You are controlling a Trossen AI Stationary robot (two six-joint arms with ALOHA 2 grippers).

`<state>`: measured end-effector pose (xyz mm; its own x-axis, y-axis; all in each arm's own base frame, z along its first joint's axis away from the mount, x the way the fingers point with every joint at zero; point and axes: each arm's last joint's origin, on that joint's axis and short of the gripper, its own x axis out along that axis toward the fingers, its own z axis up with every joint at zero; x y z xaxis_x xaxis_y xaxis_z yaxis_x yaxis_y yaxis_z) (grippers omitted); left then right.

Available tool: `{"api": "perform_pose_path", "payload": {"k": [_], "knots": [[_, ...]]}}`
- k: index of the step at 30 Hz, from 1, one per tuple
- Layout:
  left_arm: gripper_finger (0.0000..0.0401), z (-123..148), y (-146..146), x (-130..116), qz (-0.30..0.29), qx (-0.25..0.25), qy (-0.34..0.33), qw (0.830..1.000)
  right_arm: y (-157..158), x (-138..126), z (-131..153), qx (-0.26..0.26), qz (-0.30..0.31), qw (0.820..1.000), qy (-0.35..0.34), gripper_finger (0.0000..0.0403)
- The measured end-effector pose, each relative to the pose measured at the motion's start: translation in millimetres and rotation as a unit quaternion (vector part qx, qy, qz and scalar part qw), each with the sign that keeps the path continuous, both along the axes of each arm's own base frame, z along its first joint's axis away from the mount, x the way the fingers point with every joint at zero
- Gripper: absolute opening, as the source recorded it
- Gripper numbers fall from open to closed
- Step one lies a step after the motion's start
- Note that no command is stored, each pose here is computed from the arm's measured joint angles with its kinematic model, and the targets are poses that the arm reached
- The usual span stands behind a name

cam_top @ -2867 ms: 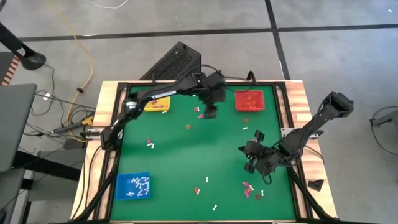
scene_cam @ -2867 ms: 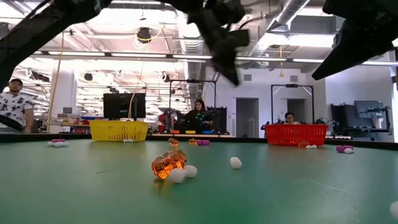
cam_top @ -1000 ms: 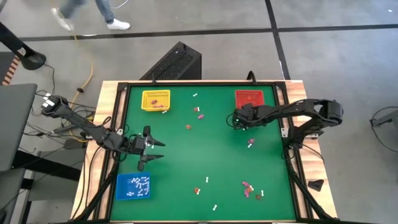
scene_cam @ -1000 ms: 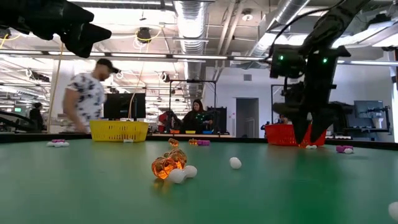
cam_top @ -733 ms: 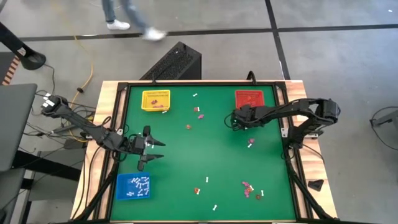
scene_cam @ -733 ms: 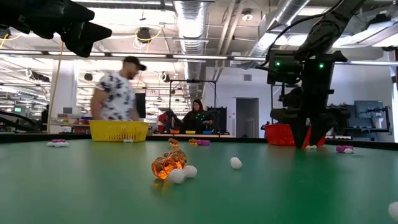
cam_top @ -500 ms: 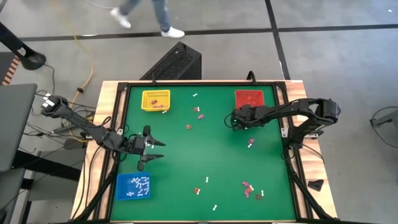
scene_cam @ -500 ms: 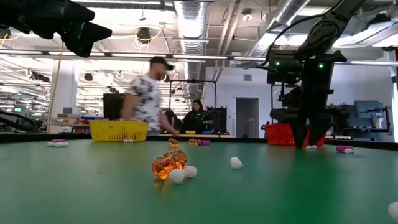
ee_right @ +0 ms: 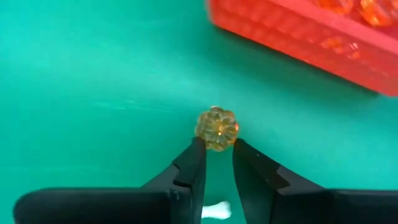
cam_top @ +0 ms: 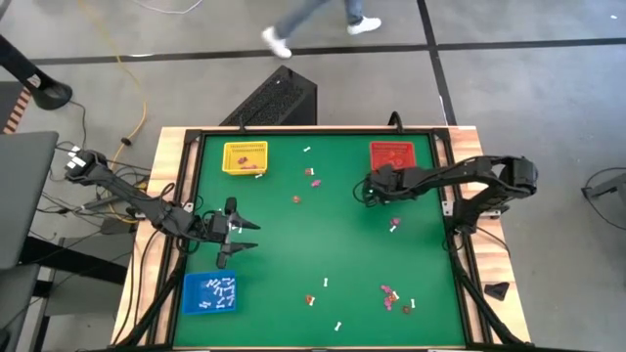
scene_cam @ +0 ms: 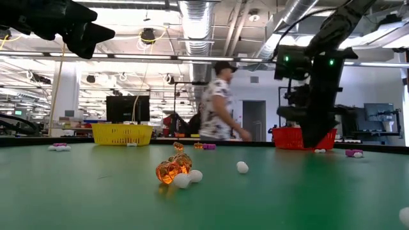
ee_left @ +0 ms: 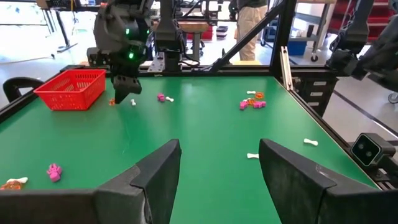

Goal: Sort Halloween decoration
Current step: Put the orange clover toy into the orange bin, then put the pumpkin toy into the orange bin

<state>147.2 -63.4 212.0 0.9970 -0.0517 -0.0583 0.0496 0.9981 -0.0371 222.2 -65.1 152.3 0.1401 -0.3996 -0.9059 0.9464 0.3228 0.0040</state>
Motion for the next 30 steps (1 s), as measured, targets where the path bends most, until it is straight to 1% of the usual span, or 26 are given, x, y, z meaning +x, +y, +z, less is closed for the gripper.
{"api": "perform_pose_path", "payload": {"k": [8,11,14,16,20,24,27,30], "knots": [[0.0207,0,0,0,0.0,-0.001,0.0,1.0,8,8,37,-0.024,0.045,0.996,-0.067,0.0106],[0.0207,0,0,0,0.0,-0.001,0.0,1.0,7,8,51,-0.034,0.058,0.995,-0.08,0.0106],[0.0207,0,0,0,0.0,-0.002,0.0,1.0,2,4,65,-0.044,0.056,0.994,-0.085,0.0106],[0.0207,0,0,0,-0.001,-0.002,0.0,1.0,-2,2,69,-0.039,0.052,0.994,-0.09,0.0106],[0.0207,0,0,0,-0.001,-0.002,0.0,1.0,0,5,62,-0.019,0.063,0.995,-0.078,0.0107],[0.0207,0,0,0,-0.001,-0.001,0.0,1.0,6,16,43,-0.02,0.062,0.997,-0.035,0.0118],[0.0207,0,0,0,-0.001,-0.001,0.0,1.0,5,22,27,-0.022,0.049,0.999,-0.004,0.014],[0.0207,0,0,0,-0.002,-0.004,0.0,1.0,1,25,14,-0.022,0.04,0.999,0.025,0.017]]}}
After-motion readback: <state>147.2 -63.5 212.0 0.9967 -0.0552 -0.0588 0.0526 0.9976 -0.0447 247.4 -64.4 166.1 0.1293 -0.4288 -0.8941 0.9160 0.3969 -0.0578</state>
